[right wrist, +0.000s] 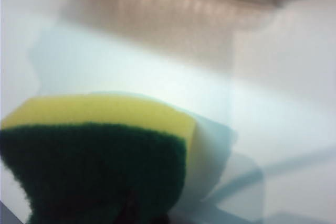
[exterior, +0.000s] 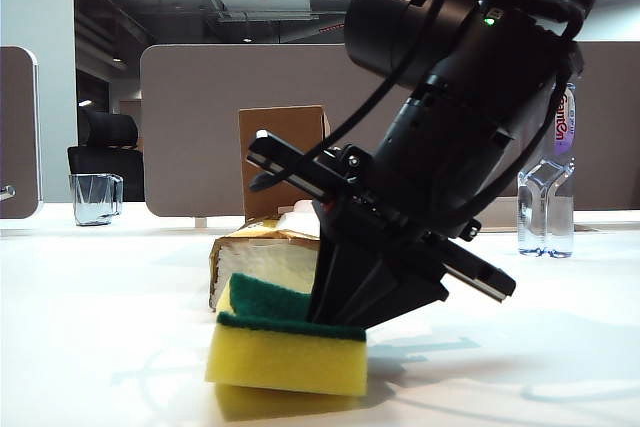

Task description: Move the sponge from left to right to wipe the table, avoiding obstacles on the table, and finally reaching the bottle of mineral water.

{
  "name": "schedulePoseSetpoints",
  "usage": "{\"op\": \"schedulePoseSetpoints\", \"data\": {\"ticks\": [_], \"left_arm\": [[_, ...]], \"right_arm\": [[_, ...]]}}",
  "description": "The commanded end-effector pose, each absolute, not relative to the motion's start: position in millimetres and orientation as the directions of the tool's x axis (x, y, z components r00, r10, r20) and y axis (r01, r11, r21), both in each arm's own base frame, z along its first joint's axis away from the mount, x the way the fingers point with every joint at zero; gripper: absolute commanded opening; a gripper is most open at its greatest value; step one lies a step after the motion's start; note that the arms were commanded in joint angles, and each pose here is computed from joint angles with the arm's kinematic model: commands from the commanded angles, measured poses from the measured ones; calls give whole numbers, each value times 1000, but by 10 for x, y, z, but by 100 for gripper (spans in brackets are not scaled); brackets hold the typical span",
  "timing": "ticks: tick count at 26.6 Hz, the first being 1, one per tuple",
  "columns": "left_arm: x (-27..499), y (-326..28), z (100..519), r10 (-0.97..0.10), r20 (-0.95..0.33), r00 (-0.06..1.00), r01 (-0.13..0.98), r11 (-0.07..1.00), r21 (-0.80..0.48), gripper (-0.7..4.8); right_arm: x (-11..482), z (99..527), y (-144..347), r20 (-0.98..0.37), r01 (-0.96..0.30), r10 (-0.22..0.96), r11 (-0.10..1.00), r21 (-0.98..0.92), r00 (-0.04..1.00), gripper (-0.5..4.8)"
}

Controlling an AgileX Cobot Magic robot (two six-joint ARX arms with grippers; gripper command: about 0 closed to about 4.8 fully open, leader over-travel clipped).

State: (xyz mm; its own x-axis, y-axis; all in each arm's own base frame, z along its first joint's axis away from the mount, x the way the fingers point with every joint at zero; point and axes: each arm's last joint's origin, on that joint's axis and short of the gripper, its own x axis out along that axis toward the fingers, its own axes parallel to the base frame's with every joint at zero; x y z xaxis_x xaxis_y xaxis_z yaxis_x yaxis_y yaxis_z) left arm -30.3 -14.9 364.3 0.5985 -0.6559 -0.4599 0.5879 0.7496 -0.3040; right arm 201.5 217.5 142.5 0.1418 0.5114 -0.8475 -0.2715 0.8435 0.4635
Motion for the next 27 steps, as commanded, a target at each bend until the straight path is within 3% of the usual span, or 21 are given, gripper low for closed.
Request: {"op": "schedulePoseSetpoints", "data": {"ticks": [1, 5, 15, 27], "left_arm": [[-308, -148, 3645, -657, -461, 596, 589, 748, -305, 318], [-308, -149, 3645, -657, -461, 597, 589, 748, -305, 318], [-308, -148, 3645, -656, -461, 598, 588, 749, -304, 318], [-309, -147, 3647, -651, -463, 602, 584, 754, -301, 318]], "right_arm": [[1922, 1251, 1976, -949, -222, 304, 934, 280, 81, -9], [1937, 1265, 1882, -962, -234, 266, 941, 244, 68, -9], [1903, 1308, 1241, -958, -129, 256, 962, 239, 132, -9], [1927, 1318, 959, -971, -129, 201, 974, 185, 126, -9]]}}
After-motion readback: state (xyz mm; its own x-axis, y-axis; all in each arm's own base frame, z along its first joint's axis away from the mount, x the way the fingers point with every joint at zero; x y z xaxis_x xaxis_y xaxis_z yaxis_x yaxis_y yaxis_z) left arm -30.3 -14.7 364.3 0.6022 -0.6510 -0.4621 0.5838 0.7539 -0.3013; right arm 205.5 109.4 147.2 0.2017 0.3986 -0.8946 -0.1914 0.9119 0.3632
